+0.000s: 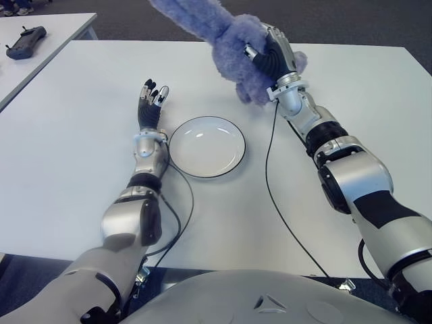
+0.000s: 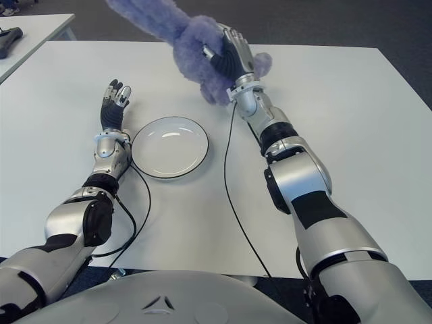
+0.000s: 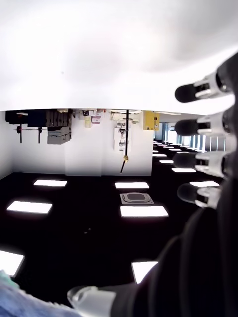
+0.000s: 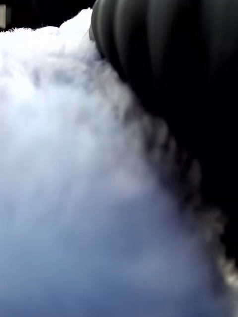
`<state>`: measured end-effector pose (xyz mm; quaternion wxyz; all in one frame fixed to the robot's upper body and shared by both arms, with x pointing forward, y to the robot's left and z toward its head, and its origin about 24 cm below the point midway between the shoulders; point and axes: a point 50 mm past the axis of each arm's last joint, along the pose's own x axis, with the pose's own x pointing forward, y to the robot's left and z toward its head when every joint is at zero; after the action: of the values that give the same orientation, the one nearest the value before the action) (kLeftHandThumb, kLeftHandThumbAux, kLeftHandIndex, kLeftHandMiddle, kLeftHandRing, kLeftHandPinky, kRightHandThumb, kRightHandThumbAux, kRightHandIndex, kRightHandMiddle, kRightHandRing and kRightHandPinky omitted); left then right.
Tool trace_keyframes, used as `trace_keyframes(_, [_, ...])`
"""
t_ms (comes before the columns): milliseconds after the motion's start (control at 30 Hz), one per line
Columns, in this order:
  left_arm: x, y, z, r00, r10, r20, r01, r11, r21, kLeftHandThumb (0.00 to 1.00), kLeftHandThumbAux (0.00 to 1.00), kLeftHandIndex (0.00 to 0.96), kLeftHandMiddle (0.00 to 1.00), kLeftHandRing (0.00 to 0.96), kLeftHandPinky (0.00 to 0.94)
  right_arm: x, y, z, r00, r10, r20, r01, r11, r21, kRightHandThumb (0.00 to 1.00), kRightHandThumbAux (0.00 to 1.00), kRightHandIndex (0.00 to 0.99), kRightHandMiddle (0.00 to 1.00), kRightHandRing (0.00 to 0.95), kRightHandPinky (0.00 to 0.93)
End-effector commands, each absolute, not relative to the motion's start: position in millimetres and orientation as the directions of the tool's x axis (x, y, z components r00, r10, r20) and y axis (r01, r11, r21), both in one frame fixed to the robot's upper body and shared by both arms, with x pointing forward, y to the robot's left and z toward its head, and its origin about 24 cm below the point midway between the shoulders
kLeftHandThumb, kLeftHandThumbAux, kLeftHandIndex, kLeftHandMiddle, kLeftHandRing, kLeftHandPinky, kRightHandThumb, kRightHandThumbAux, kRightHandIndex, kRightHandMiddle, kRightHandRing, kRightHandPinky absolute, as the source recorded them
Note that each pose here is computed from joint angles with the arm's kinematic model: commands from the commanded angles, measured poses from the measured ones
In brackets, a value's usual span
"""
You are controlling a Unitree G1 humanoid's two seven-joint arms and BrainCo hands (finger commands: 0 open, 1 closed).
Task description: Put the doll into the plate.
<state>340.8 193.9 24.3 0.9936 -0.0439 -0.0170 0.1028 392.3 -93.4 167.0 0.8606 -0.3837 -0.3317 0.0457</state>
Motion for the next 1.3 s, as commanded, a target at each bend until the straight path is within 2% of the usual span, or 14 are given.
trace_keyframes(33, [250,166,-89,0.865,0.213,-0.454,-0.304,0.943,-0.135,0.0,0.489,0.073,0.091,0.077,0.082,385,-67,178,0.69,0.426,0.586,0.139,0.716,-0.684,0.709,0.709,0.441,0.836,0.844,0.843])
trace_keyframes(300, [250,165,-89,0.866,0.211,-0.453,-0.304,0.942,-0.141,0.0,0.496,0.074,0.093,0.079,0.077,374,-47,163,0.655,0.503,0.565,0.081,0.696,-0.714,0.707,0.711,0.441,0.83,0.839,0.841])
trace_keyframes(733, [250,164,-89,0.866,0.209,-0.455,-0.304,0.941,-0.146,0.0,0.501,0.078,0.094,0.079,0.079,362,-29,131,0.646,0.639,0.418,-0.081,0.602,-0.795,0.708,0.711,0.441,0.818,0.82,0.822])
trace_keyframes(933, [250,164,-89,0.867,0.21,-0.452,-0.303,0.942,-0.142,0.0,0.501,0.079,0.093,0.081,0.085,358,-26,125,0.619,0.694,0.367,-0.149,0.563,-0.813,0.709,0.711,0.441,0.823,0.818,0.8])
trace_keyframes(1300, [250,164,-90,0.864,0.211,-0.457,-0.303,0.943,-0.139,0.0,0.501,0.078,0.099,0.086,0.083,353,-24,125,0.573,0.743,0.346,-0.188,0.53,-0.827,0.708,0.712,0.441,0.808,0.803,0.799])
